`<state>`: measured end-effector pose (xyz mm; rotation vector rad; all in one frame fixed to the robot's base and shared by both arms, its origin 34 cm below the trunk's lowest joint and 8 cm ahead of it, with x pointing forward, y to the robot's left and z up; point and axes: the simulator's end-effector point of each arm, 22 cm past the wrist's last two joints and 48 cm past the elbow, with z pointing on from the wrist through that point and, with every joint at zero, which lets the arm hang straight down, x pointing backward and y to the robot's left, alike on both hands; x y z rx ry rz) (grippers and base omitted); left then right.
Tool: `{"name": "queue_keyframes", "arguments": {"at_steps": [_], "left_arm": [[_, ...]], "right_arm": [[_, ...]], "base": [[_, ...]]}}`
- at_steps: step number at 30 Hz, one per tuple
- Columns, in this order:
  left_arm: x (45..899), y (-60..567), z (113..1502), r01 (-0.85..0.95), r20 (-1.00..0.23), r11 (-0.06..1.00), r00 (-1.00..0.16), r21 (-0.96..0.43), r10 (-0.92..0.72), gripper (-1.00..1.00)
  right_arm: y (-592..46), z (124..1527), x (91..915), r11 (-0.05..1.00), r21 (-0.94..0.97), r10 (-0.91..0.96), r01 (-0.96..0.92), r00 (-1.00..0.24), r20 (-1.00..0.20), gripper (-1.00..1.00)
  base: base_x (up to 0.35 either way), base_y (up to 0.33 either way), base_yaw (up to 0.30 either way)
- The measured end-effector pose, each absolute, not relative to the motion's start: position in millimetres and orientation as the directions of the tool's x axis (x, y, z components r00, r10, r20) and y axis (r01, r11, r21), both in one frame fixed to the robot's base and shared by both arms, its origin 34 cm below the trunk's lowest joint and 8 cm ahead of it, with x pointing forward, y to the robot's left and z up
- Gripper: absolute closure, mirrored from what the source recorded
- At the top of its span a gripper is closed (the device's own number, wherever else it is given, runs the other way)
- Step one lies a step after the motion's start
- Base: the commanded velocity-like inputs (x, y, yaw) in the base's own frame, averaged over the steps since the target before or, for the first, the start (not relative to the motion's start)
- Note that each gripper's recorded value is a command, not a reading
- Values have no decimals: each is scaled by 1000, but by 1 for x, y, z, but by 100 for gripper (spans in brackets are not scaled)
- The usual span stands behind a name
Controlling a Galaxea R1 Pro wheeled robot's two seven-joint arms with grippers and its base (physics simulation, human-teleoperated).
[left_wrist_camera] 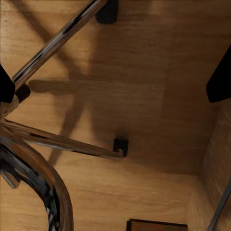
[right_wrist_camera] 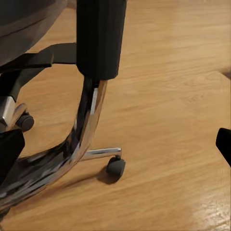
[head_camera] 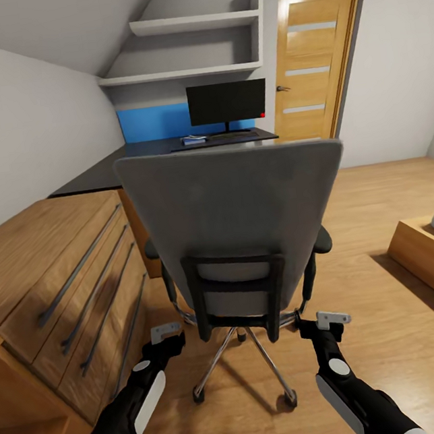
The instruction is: In the bedroom, organize the workspace by keeping the computer under the desk, ensuring the monitor is on the desk, placing the keyboard on the desk next to the monitor, placing the mouse on the desk next to the keyboard, moving the folder from the swivel chair onto the desk next to the mouse, stacking the notebook on top of the folder with the pen on top of the notebook, and positioning the swivel chair next to the desk.
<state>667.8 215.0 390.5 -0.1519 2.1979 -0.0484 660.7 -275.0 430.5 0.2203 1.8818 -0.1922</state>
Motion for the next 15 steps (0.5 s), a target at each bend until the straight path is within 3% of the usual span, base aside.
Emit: {"name": "queue_keyframes", "arguments": {"at_steps": [6, 15], "left_arm": [[668, 214, 391, -88, -802, 992, -584, -89, -124, -100], [668, 215, 391, -89, -803, 992, -583, -85, -121, -100]], "right_arm": [[-276, 431, 661, 968, -24, 56, 249, -309, -949, -100], [-276, 430, 660, 968, -26, 55, 251, -311, -949, -100]], "base": [[250, -60, 0], [310, -170, 0]]}}
